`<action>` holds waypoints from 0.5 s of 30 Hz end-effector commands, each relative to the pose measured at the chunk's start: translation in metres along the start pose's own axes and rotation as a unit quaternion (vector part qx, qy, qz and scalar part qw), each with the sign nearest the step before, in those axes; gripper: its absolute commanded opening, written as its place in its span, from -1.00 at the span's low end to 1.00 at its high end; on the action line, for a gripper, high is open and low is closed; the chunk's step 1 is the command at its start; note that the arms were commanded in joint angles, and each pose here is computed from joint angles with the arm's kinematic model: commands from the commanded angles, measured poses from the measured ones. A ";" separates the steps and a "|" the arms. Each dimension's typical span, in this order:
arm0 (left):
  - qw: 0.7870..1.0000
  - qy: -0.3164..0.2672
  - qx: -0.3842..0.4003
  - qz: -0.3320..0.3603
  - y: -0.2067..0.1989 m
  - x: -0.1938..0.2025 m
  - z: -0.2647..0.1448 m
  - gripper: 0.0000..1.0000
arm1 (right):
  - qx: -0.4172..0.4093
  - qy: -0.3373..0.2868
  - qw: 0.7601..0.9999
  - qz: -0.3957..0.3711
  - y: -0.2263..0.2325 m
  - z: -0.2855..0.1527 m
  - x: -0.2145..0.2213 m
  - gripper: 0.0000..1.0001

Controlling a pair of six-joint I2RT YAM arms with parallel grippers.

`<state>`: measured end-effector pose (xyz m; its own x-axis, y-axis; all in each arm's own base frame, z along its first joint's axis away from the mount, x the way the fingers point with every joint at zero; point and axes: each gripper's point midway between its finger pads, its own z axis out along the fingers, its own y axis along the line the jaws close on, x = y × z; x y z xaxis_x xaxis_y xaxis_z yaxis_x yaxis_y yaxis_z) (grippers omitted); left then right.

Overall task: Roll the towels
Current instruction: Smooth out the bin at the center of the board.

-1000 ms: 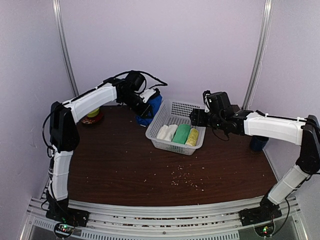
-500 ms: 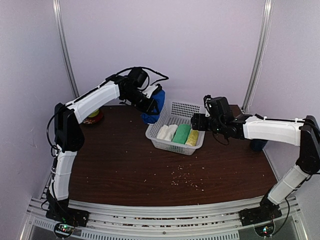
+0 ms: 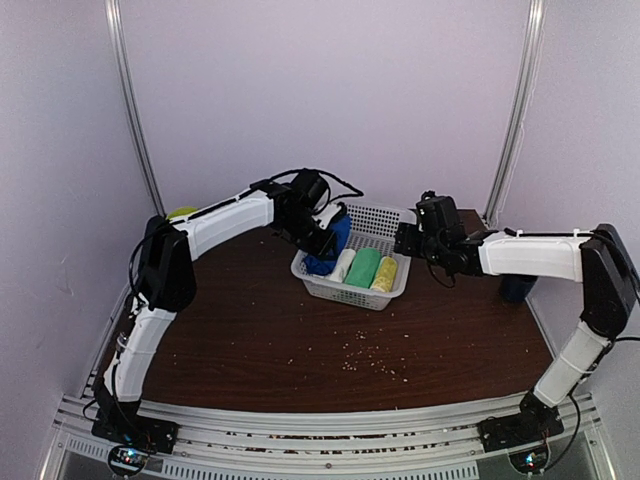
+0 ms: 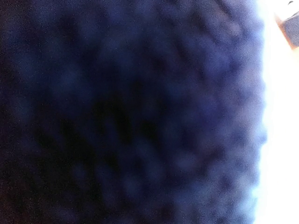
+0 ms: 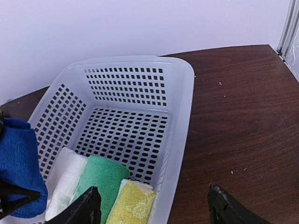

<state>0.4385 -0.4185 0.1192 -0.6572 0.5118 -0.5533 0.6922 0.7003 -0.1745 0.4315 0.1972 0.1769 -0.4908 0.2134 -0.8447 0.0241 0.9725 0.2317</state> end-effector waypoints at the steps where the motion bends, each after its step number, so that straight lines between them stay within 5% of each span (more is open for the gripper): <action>1: 0.998 -0.022 -0.050 -0.005 0.020 -0.012 0.001 -1.00 | 0.009 -0.008 1.000 0.029 -0.005 0.026 -0.008 0.54; 15: 0.992 0.046 -0.120 0.013 0.046 0.034 0.005 -1.00 | -0.053 0.065 0.996 0.012 0.037 0.053 0.048 -0.16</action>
<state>0.4485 -0.3889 0.0803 -0.6780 0.5500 -0.4876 0.6381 0.7697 -0.0190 0.4636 0.2223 0.1112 -0.6003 0.2156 -0.7701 0.0097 0.9649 0.2626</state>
